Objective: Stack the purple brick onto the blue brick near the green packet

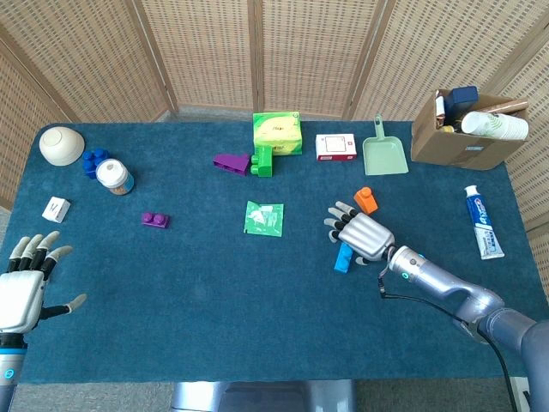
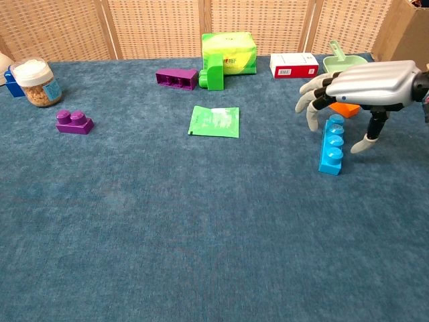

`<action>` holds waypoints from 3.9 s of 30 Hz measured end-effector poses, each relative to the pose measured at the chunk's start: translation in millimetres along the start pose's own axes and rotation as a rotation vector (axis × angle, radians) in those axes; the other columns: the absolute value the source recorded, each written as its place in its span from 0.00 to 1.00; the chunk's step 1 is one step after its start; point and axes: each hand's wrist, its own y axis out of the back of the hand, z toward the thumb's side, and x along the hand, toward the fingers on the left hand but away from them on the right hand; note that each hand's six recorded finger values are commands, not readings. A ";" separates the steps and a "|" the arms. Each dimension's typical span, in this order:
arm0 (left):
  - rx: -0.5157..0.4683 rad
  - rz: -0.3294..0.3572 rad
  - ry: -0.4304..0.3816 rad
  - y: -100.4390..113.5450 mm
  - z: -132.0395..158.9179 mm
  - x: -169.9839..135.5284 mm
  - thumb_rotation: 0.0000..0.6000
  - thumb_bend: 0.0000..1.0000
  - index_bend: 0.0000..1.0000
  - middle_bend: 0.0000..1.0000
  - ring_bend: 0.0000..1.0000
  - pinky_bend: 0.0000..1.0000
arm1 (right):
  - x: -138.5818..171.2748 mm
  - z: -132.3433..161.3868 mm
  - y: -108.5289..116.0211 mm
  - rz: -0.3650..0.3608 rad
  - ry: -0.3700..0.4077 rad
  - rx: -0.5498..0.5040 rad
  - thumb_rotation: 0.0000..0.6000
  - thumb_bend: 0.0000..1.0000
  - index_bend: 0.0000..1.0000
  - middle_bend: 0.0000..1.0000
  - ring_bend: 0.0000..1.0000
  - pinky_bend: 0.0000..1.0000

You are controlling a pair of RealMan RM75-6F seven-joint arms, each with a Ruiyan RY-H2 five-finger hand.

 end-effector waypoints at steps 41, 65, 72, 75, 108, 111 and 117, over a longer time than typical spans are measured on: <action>-0.014 -0.004 0.006 -0.1 -7.9 -4.8 0.84 0.13 0.22 0.10 0.00 0.00 | -6.2 3.6 -16.3 0.059 -0.014 0.034 1.00 0.05 0.52 0.20 0.00 0.02; -0.016 0.001 0.006 -0.5 -11.2 -4.7 0.85 0.13 0.22 0.10 0.00 0.00 | -4.9 24.7 8.3 -0.012 0.007 0.040 1.00 0.04 0.59 0.23 0.00 0.02; -0.019 0.001 0.010 -1.5 -14.2 -5.4 0.85 0.13 0.22 0.10 0.00 0.00 | -5.3 43.1 18.0 -0.025 0.020 0.072 1.00 0.05 0.62 0.24 0.02 0.02; -0.020 0.004 0.014 -1.0 -16.2 -5.9 0.84 0.13 0.22 0.10 0.00 0.00 | -5.4 51.8 19.9 -0.025 0.026 0.085 1.00 0.05 0.63 0.25 0.03 0.02; -0.030 0.019 0.038 -1.1 -32.1 -10.0 0.84 0.13 0.22 0.10 0.00 0.00 | -61.5 143.0 68.4 -0.132 0.145 0.182 1.00 0.06 0.62 0.25 0.04 0.02; -0.033 0.019 0.041 -1.9 -33.2 -10.4 0.84 0.13 0.22 0.10 0.00 0.00 | -68.3 150.3 70.8 -0.134 0.157 0.183 1.00 0.06 0.62 0.25 0.04 0.02; -0.036 0.019 0.046 -2.8 -35.9 -11.5 0.84 0.13 0.22 0.10 0.00 0.00 | -80.3 162.0 76.6 -0.142 0.175 0.194 1.00 0.06 0.62 0.25 0.04 0.02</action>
